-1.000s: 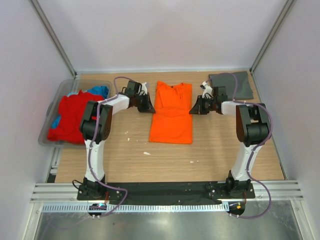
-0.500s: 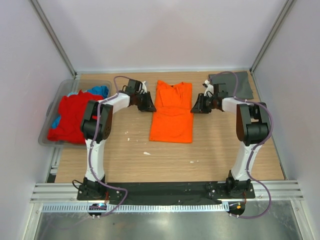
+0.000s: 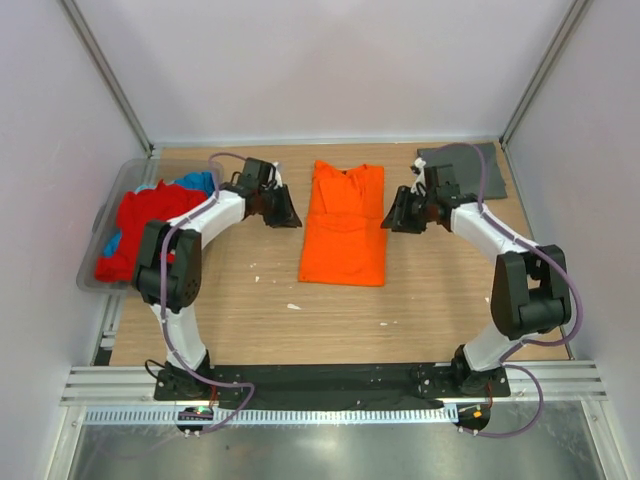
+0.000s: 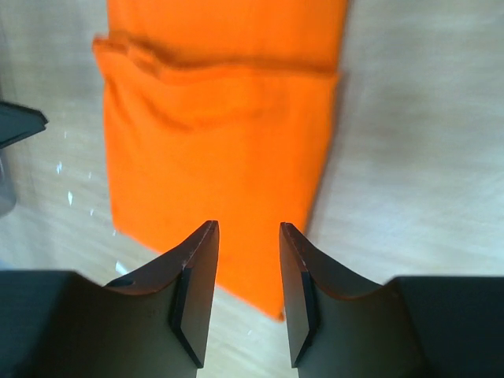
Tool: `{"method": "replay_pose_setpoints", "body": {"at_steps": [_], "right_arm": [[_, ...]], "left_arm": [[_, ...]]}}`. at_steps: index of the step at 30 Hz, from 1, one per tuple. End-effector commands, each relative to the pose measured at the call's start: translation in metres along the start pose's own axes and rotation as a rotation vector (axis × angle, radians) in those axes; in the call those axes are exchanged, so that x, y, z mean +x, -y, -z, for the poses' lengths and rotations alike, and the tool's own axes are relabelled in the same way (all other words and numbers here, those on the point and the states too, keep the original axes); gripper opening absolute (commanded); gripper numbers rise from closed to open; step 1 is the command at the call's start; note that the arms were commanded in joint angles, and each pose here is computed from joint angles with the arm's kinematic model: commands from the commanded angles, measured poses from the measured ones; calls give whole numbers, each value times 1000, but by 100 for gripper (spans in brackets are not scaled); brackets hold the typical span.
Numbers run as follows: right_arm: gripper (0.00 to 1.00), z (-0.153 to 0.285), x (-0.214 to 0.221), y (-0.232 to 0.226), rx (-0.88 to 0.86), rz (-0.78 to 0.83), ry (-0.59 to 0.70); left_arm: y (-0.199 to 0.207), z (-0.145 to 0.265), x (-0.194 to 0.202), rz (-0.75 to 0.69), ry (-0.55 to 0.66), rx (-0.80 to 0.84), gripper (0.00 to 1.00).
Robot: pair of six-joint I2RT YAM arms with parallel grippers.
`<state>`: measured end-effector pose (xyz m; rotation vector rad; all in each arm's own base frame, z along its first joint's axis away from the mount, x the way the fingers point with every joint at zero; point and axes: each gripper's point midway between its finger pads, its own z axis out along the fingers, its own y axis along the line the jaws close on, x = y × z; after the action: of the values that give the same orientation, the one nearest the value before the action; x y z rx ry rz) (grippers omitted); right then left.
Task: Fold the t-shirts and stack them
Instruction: Fold the tshirt
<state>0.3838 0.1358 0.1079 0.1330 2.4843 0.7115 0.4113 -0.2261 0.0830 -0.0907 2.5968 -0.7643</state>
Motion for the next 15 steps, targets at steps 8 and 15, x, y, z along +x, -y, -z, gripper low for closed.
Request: {"method": "replay_pose_setpoints", "body": {"at_steps": [8, 15], "right_arm": [[38, -2, 99, -16, 153, 2, -120], [36, -2, 143, 13, 228, -16, -190]], "left_arm": [[18, -8, 102, 52, -140, -10, 18], [-6, -4, 135, 103, -180, -80, 15]]}}
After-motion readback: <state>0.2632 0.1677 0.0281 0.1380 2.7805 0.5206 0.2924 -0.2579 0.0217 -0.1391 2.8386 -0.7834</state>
